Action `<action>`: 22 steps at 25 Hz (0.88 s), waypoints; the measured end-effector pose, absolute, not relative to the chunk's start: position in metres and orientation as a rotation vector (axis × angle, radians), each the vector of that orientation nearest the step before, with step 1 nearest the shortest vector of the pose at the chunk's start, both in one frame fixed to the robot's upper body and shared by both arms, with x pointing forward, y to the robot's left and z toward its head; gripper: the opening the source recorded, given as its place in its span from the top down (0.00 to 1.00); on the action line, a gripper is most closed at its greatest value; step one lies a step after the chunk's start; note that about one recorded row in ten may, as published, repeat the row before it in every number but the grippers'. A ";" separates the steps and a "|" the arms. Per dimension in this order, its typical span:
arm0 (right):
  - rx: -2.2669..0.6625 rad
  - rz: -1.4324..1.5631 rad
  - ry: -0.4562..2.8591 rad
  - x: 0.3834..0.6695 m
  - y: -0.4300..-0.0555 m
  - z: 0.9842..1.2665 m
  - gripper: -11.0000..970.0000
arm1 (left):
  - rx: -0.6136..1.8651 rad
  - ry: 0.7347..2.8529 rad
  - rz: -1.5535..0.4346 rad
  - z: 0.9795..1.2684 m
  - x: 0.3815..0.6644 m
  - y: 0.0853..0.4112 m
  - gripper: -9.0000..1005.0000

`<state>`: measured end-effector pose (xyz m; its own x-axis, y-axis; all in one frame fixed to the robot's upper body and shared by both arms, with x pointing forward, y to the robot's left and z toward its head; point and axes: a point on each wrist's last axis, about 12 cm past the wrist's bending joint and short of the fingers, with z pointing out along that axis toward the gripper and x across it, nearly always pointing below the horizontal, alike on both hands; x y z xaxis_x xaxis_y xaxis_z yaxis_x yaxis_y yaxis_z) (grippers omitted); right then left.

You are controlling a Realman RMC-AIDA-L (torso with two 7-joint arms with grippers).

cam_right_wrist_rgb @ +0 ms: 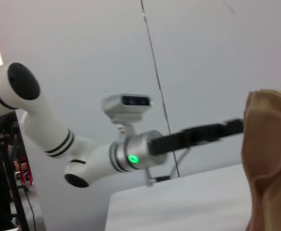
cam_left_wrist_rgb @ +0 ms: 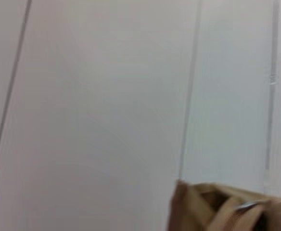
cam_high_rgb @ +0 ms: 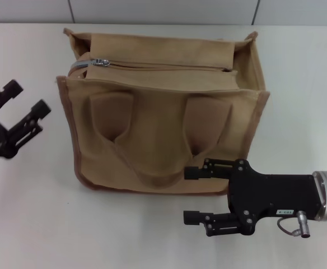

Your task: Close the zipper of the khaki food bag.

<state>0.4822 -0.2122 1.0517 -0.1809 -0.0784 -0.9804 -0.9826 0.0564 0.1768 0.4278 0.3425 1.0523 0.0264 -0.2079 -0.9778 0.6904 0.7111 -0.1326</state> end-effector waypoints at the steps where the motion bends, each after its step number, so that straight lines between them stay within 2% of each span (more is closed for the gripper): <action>1: -1.148 1.265 1.422 0.483 -0.211 1.053 0.21 | 0.418 1.398 -0.714 1.050 0.433 0.342 0.25; 4: -1.152 1.276 1.419 0.484 -0.209 1.053 0.21 | 0.399 1.445 -0.690 1.044 0.457 0.330 0.26; 8: -1.146 1.289 1.424 0.483 -0.207 1.052 0.21 | 0.445 1.434 -0.678 1.045 0.471 0.319 0.26; 13: -1.132 1.287 1.430 0.479 -0.209 1.049 0.21 | 0.453 1.430 -0.681 1.046 0.474 0.317 0.27; 14: -1.129 1.286 1.432 0.478 -0.209 1.048 0.21 | 0.512 1.409 -0.709 1.051 0.487 0.305 0.27; 22: -1.128 1.276 1.437 0.478 -0.210 1.047 0.21 | 0.408 1.328 -0.706 1.060 0.497 0.300 0.27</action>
